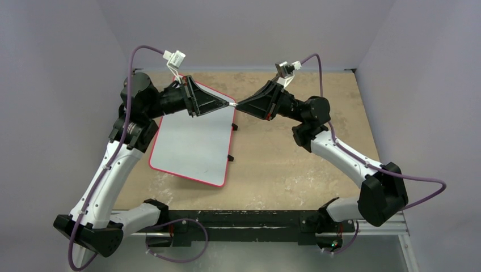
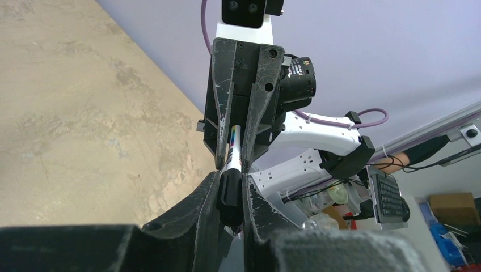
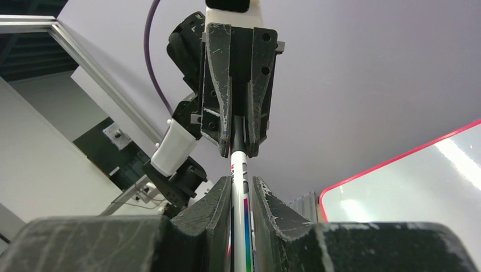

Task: Write a sentence on the whiteboard
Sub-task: Open the whiteboard marker from the pen cap.

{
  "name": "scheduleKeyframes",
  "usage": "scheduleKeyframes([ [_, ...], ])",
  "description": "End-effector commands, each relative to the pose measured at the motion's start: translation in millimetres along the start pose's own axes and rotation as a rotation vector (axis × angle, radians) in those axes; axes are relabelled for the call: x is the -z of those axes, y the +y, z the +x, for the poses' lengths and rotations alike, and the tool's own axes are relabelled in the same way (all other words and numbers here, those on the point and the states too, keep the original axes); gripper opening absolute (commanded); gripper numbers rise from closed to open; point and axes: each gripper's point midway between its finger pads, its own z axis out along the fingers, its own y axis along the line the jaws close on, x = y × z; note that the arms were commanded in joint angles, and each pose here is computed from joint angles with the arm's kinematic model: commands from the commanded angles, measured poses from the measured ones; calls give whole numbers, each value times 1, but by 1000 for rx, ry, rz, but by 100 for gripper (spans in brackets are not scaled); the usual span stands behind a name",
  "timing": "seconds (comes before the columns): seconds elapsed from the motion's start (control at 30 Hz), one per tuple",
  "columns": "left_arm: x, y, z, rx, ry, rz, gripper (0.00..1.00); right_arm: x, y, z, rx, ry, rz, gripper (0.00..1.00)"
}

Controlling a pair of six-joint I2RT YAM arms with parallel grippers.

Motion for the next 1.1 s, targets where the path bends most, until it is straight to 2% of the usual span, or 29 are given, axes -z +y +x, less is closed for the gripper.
scheduleKeyframes([
  [0.0,-4,3,2,-11,5,11,0,-9,22,-6,54,-2,-68,18],
  [0.47,-2,3,6,-2,12,11,0,-10,25,-8,23,-22,-100,18],
  [0.57,-2,4,7,1,12,7,0,-10,25,-8,18,-26,-102,14],
  [0.63,-1,5,9,3,14,6,0,-11,27,-8,21,-27,-108,3],
  [0.67,-1,6,9,4,14,5,0,-11,27,-8,19,-27,-108,0],
  [0.87,2,6,12,-7,14,-4,0,-10,28,-3,25,-29,-113,0],
  [1.07,8,3,9,-66,17,-41,0,-5,17,-2,66,-30,7,0],
])
